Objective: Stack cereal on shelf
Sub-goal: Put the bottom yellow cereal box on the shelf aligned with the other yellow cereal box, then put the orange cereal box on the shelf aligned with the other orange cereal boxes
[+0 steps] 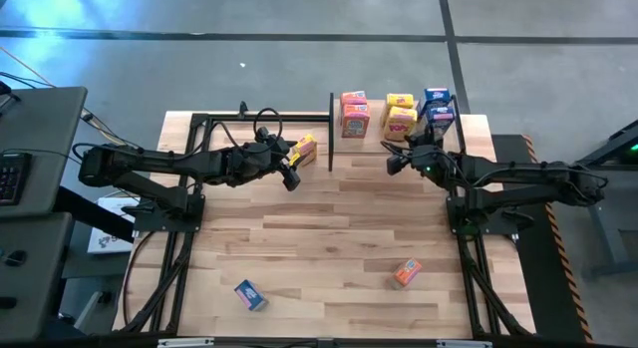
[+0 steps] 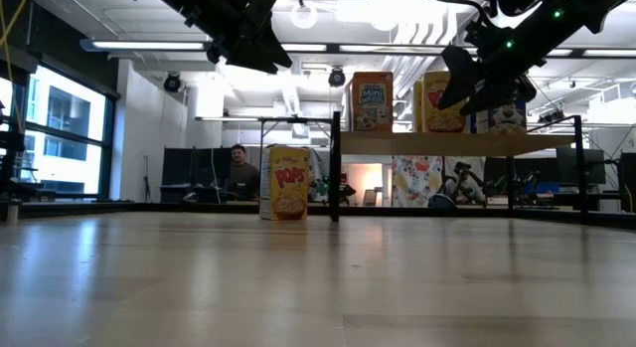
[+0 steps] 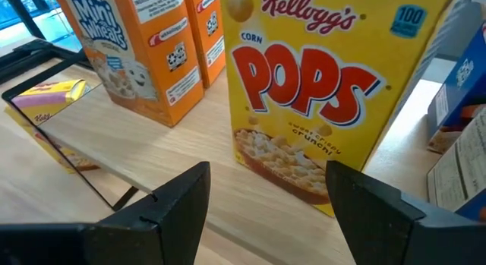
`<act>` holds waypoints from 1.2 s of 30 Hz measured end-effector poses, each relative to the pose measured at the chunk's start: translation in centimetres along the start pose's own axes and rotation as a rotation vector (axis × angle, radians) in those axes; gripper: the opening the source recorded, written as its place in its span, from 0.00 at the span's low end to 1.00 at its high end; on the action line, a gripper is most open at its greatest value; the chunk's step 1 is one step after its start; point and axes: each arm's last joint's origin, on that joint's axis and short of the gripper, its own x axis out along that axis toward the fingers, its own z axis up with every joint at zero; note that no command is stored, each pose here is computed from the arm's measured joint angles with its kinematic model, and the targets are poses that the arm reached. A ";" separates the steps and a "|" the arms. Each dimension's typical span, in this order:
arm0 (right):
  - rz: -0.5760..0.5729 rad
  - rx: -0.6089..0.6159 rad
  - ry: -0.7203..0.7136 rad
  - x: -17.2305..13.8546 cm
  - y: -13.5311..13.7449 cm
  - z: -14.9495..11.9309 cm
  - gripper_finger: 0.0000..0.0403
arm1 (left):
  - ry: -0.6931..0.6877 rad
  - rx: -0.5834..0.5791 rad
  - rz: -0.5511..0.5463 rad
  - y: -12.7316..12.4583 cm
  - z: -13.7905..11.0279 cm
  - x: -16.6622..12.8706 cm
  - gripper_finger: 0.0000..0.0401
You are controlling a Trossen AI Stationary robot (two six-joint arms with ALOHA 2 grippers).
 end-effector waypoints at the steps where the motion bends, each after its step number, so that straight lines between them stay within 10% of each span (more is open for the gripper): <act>1: 0.000 -0.007 0.000 0.0 0.0 0.0 0.63 | 0.000 0.000 0.000 0.0 0.0 0.0 0.52; 23: 0.146 0.028 -0.003 -2.0 -1.0 0.9 0.63 | 0.000 0.001 0.000 0.0 0.0 0.0 0.52; 36: 0.613 0.052 -0.066 -5.3 -1.8 2.8 0.63 | 0.000 0.000 0.000 0.0 0.0 0.0 0.52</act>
